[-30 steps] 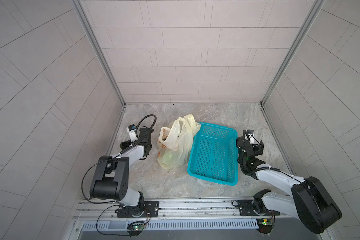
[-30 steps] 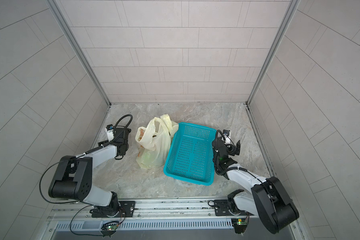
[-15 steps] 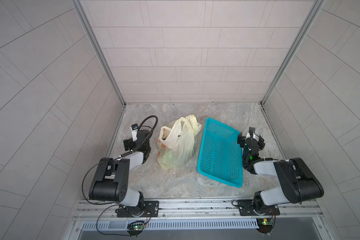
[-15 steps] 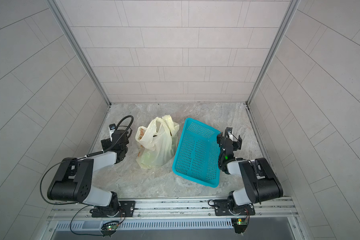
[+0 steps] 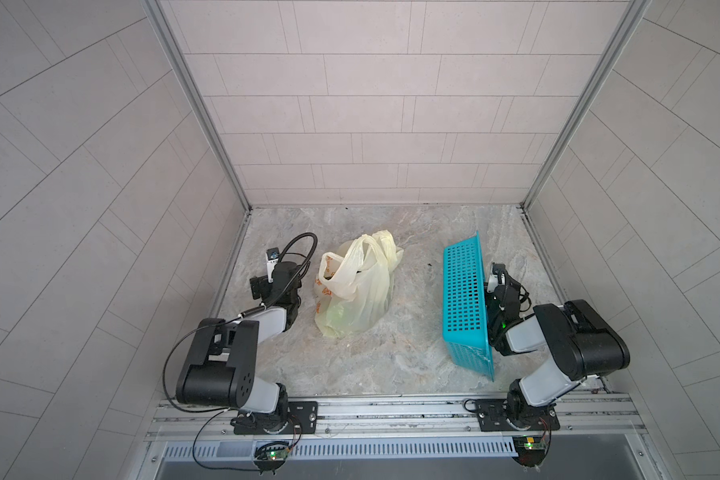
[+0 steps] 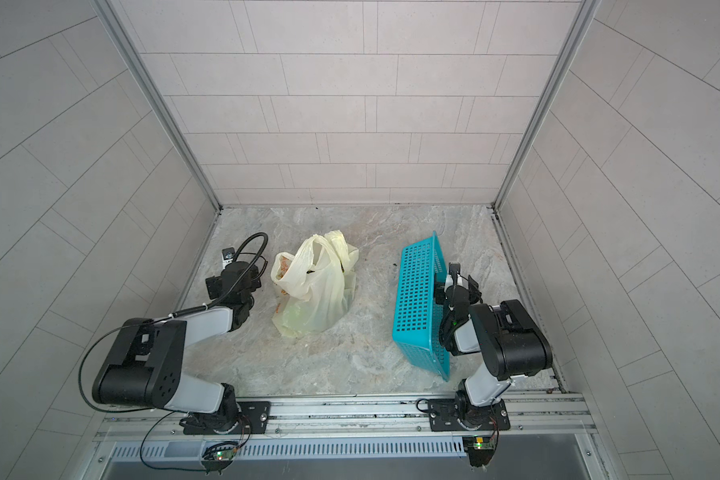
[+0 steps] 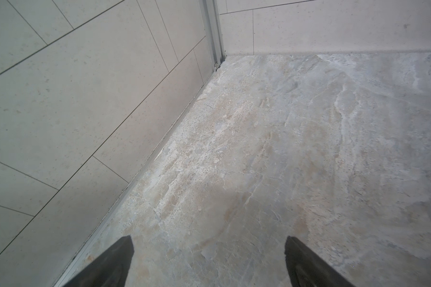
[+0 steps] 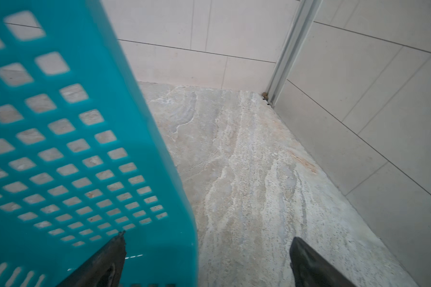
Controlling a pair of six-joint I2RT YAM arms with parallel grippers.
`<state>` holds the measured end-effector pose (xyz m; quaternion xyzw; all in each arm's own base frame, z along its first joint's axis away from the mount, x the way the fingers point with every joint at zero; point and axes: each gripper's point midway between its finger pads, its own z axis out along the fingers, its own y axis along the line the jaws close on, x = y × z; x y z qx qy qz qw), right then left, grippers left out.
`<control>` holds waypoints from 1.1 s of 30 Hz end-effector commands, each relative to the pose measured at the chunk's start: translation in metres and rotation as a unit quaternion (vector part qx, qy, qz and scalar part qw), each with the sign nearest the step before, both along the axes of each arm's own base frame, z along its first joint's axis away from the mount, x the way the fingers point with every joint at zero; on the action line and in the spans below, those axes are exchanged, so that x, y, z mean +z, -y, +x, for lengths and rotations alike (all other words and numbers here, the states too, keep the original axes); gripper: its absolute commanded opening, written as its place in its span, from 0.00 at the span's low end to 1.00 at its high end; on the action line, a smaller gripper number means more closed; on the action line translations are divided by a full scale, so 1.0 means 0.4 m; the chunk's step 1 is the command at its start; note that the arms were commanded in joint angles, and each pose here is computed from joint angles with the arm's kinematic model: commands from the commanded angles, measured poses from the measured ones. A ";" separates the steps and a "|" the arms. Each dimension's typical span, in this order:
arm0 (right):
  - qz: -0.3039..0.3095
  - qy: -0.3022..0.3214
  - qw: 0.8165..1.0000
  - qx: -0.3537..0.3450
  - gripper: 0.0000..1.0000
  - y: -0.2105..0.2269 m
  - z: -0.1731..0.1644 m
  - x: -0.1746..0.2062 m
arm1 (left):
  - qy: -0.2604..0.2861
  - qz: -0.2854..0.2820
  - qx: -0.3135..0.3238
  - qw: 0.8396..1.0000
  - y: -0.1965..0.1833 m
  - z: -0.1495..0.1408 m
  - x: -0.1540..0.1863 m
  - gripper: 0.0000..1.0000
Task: Place the fruits into the plastic bag
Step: Reset both arms
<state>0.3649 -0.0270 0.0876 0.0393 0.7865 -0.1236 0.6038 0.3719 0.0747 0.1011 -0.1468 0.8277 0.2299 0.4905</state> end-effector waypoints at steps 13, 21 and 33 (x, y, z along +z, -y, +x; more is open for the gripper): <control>-0.010 0.026 0.998 0.052 0.99 -0.042 0.017 0.035 | 0.056 -0.048 -0.129 0.989 0.106 0.054 -0.035 1.00; 0.002 -0.035 0.999 -0.012 0.99 0.015 0.063 0.011 | 0.060 -0.053 -0.125 0.989 0.101 0.062 -0.043 1.00; 0.001 -0.031 0.999 -0.014 0.99 0.017 0.060 0.013 | 0.062 -0.050 -0.127 0.989 0.104 0.062 -0.039 1.00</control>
